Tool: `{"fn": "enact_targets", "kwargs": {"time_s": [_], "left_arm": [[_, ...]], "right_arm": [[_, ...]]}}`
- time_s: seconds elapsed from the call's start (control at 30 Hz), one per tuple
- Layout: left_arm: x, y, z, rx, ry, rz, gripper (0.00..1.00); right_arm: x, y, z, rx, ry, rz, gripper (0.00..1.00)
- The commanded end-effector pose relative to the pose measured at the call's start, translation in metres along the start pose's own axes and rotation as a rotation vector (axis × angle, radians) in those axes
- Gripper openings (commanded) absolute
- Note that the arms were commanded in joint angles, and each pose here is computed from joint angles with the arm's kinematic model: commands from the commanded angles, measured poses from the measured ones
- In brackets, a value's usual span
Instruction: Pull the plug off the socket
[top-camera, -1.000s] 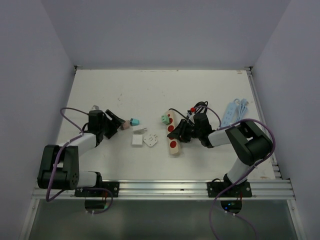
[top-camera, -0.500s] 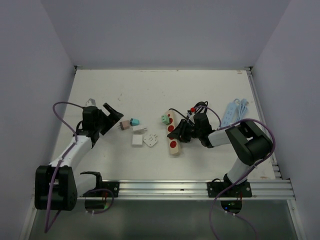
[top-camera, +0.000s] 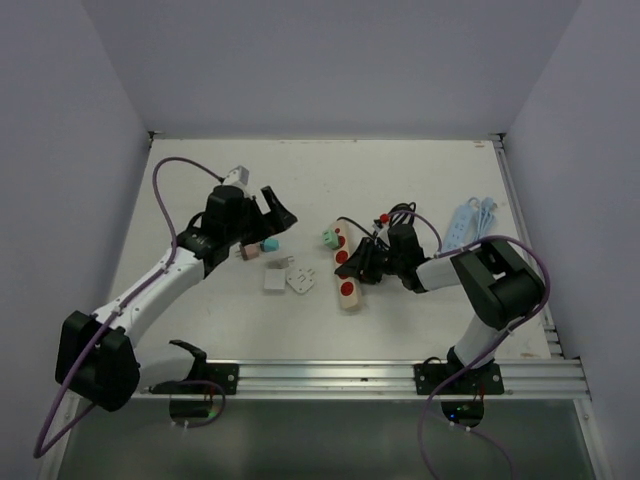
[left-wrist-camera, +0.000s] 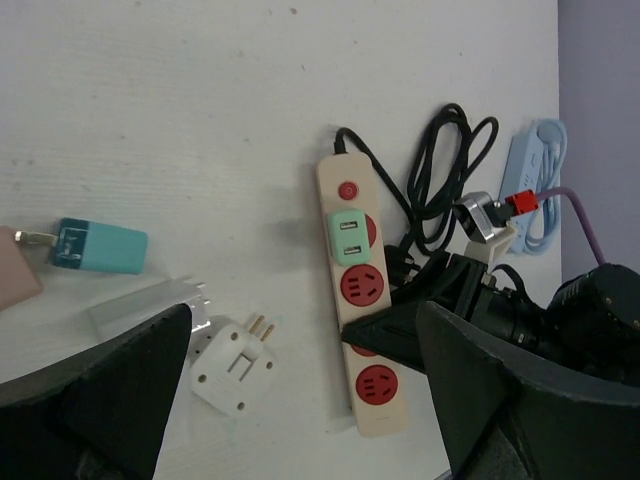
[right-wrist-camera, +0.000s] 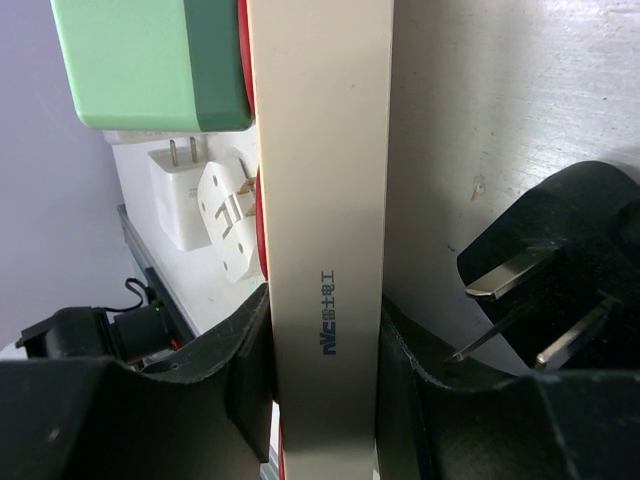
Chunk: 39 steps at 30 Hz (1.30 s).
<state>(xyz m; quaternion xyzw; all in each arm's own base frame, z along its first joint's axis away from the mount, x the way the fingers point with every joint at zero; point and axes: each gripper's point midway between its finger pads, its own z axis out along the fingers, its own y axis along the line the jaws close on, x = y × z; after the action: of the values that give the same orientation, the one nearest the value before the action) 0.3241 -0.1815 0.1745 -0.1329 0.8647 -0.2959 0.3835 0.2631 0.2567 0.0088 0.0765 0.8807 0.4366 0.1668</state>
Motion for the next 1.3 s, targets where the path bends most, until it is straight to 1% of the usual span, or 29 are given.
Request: {"fn": "enact_targets", "kwargs": {"time_s": [0.0, 0.03, 0.1, 0.13, 0.2, 0.23, 0.3, 0.33, 0.47, 0.53, 0.67, 0.8, 0.83, 0.9, 0.93, 0.97, 1.1, 1.13, 1.27], "left_arm": [[0.01, -0.021, 0.008, -0.002, 0.022, 0.039, 0.97], [0.022, -0.024, 0.016, -0.009, 0.057, 0.048, 0.96], [0.026, -0.034, 0.025, 0.005, 0.071, 0.048, 0.96], [0.039, -0.036, 0.034, -0.003, 0.106, 0.058, 0.96], [0.044, -0.047, 0.044, 0.009, 0.123, 0.058, 0.96], [0.056, -0.046, 0.054, -0.006, 0.159, 0.065, 0.96], [0.057, -0.056, 0.063, 0.008, 0.172, 0.059, 0.96], [0.066, -0.052, 0.072, -0.004, 0.197, 0.057, 0.96], [0.07, -0.061, 0.094, 0.007, 0.224, 0.034, 0.94], [0.078, -0.056, 0.105, -0.006, 0.253, 0.029, 0.93], [0.093, -0.053, 0.122, -0.002, 0.301, -0.003, 0.86], [0.104, -0.052, 0.128, 0.012, 0.338, -0.028, 0.8], [0.108, -0.052, 0.128, 0.015, 0.349, -0.037, 0.75], [0.109, -0.053, 0.129, 0.028, 0.344, -0.047, 0.69], [0.109, -0.053, 0.129, 0.028, 0.343, -0.049, 0.63], [0.109, -0.053, 0.13, 0.031, 0.341, -0.047, 0.59], [0.109, -0.055, 0.135, 0.043, 0.335, -0.047, 0.53], [0.109, -0.055, 0.135, 0.047, 0.336, -0.048, 0.5], [0.114, -0.052, 0.138, 0.041, 0.349, -0.057, 0.45]], "right_arm": [[0.079, -0.128, -0.041, 0.536, 0.196, 0.107, 0.0], [0.077, -0.125, -0.042, 0.534, 0.19, 0.094, 0.0], [0.075, -0.123, -0.043, 0.536, 0.193, 0.079, 0.0], [0.076, -0.121, -0.043, 0.532, 0.196, 0.071, 0.0], [0.076, -0.12, -0.043, 0.531, 0.199, 0.066, 0.0], [0.077, -0.119, -0.043, 0.528, 0.203, 0.063, 0.0], [0.077, -0.118, -0.042, 0.523, 0.211, 0.06, 0.0], [0.078, -0.117, -0.042, 0.52, 0.215, 0.053, 0.0], [0.077, -0.114, -0.043, 0.51, 0.211, 0.042, 0.0], [0.077, -0.113, -0.043, 0.508, 0.21, 0.038, 0.0], [0.077, -0.111, -0.042, 0.497, 0.211, 0.035, 0.0], [0.078, -0.112, -0.041, 0.489, 0.218, 0.036, 0.0], [0.078, -0.111, -0.04, 0.488, 0.218, 0.034, 0.0], [0.079, -0.111, -0.04, 0.484, 0.22, 0.035, 0.0], [0.078, -0.11, -0.04, 0.482, 0.218, 0.034, 0.0], [0.078, -0.11, -0.04, 0.483, 0.219, 0.034, 0.0], [0.079, -0.11, -0.04, 0.476, 0.221, 0.033, 0.0], [0.079, -0.11, -0.04, 0.475, 0.221, 0.034, 0.0], [0.079, -0.109, -0.042, 0.474, 0.218, 0.033, 0.0]]}}
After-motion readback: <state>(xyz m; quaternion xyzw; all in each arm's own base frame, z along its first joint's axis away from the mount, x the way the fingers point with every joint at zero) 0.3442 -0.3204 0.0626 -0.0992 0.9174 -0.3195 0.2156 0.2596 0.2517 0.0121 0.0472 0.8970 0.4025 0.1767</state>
